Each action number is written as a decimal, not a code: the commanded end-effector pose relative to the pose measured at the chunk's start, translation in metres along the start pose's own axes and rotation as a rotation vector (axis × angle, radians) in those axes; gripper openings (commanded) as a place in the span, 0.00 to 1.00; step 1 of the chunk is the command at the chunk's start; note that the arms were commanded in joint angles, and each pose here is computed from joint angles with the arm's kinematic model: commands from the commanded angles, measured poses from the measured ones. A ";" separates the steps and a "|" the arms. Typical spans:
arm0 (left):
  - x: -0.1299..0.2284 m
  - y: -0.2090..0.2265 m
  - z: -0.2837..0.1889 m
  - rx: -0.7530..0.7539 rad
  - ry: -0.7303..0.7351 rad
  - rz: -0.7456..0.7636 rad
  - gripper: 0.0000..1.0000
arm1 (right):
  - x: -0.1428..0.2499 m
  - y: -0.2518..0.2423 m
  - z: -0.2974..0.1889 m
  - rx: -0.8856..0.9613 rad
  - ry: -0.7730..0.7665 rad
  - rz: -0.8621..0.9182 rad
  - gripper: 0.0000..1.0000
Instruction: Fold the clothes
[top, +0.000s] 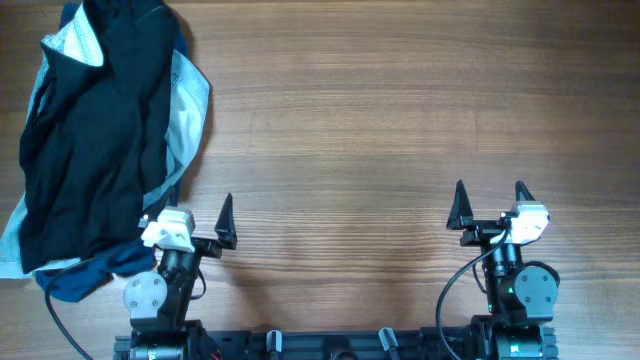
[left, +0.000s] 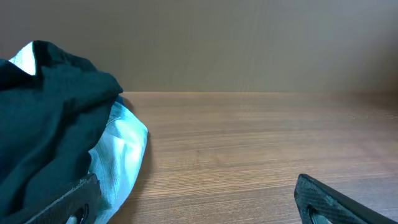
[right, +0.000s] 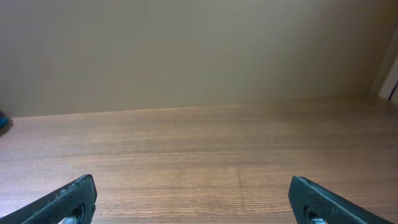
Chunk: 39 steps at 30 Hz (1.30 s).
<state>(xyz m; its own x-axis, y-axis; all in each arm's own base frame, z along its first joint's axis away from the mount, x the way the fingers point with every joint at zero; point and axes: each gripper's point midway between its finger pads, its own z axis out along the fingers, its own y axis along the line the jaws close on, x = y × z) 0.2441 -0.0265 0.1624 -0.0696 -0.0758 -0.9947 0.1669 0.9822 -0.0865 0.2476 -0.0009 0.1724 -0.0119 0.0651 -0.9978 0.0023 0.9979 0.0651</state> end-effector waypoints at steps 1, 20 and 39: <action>0.004 0.000 0.001 -0.001 0.011 -0.015 1.00 | -0.001 0.004 0.000 -0.023 -0.003 -0.012 1.00; 0.004 0.000 0.001 -0.001 0.011 -0.015 1.00 | -0.001 0.004 0.000 -0.022 -0.003 -0.012 1.00; 0.004 0.000 0.001 -0.002 0.011 -0.015 1.00 | -0.001 0.002 0.000 -0.013 -0.006 -0.013 1.00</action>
<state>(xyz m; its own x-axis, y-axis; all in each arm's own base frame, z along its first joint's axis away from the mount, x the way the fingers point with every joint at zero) 0.2442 -0.0266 0.1623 -0.0704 -0.0758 -0.9946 0.1672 0.9821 -0.0867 0.2476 -0.0009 0.1723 -0.0123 0.0647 -0.9978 0.0023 0.9979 0.0647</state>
